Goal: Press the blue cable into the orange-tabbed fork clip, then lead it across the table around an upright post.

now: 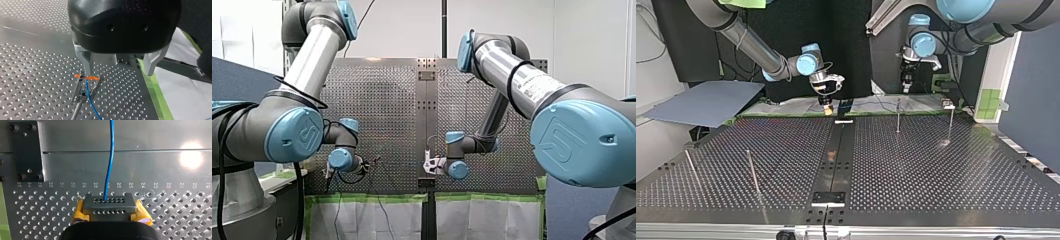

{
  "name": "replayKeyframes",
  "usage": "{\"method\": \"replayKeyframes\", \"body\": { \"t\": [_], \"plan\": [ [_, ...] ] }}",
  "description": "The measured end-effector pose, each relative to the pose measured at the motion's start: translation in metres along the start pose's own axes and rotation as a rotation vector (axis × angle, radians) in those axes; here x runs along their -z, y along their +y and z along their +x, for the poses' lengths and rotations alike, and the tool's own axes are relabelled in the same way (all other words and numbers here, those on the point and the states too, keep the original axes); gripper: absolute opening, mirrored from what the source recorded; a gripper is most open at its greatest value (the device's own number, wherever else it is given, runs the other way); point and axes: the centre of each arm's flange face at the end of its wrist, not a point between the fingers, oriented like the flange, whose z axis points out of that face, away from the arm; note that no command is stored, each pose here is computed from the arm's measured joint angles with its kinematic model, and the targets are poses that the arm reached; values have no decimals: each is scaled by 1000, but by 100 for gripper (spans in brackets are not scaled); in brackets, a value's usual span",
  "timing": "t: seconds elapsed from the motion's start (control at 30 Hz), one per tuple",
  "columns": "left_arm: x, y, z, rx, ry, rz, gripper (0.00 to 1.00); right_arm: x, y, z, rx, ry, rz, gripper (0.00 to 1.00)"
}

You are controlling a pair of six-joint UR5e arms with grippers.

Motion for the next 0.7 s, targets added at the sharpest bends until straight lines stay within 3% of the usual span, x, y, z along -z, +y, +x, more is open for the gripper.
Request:
{"method": "replayKeyframes", "body": {
  "t": [0.2, 0.7],
  "plan": [
    [-7, -10, -8, -6, -21, -4, 100, 1, -3, -1, 0, -1, 2, 0],
    [-20, -43, -29, 95, -116, 24, 100, 0, -1, -2, 0, 2, -3, 0]
  ]
}}
